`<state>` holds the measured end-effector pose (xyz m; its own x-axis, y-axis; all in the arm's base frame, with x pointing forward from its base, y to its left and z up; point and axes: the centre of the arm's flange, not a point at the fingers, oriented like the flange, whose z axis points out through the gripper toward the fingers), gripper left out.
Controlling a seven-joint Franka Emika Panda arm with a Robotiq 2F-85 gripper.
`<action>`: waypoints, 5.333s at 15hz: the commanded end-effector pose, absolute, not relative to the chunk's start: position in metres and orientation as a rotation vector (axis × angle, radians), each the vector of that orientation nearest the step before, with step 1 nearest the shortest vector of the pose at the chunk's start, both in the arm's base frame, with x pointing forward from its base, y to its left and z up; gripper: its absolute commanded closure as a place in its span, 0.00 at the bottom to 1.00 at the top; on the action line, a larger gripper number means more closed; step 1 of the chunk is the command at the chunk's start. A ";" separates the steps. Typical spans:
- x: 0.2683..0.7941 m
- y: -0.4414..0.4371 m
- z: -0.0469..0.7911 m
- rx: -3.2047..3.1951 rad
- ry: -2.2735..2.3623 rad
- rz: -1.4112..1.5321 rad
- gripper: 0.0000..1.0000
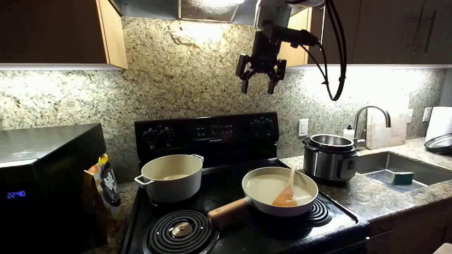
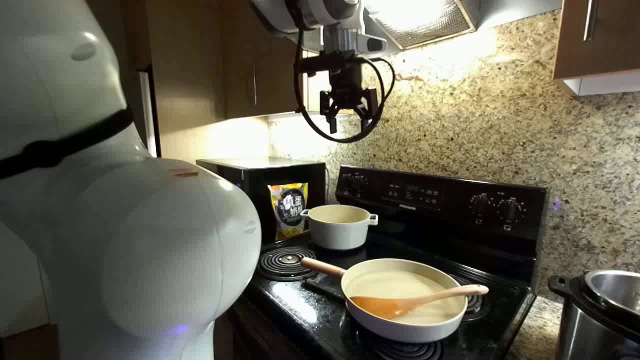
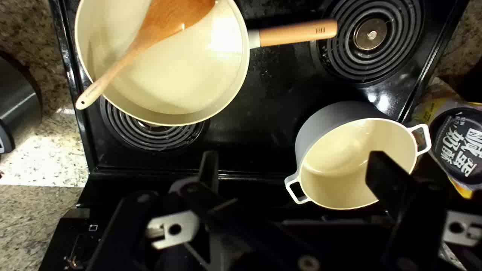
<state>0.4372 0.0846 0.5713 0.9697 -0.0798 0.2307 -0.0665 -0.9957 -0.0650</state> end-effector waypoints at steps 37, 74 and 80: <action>0.416 -0.034 0.505 -2.616 0.958 -0.763 0.00; 0.400 -0.062 0.520 -2.425 1.112 -0.541 0.00; 0.403 -0.060 0.523 -2.418 1.124 -0.535 0.00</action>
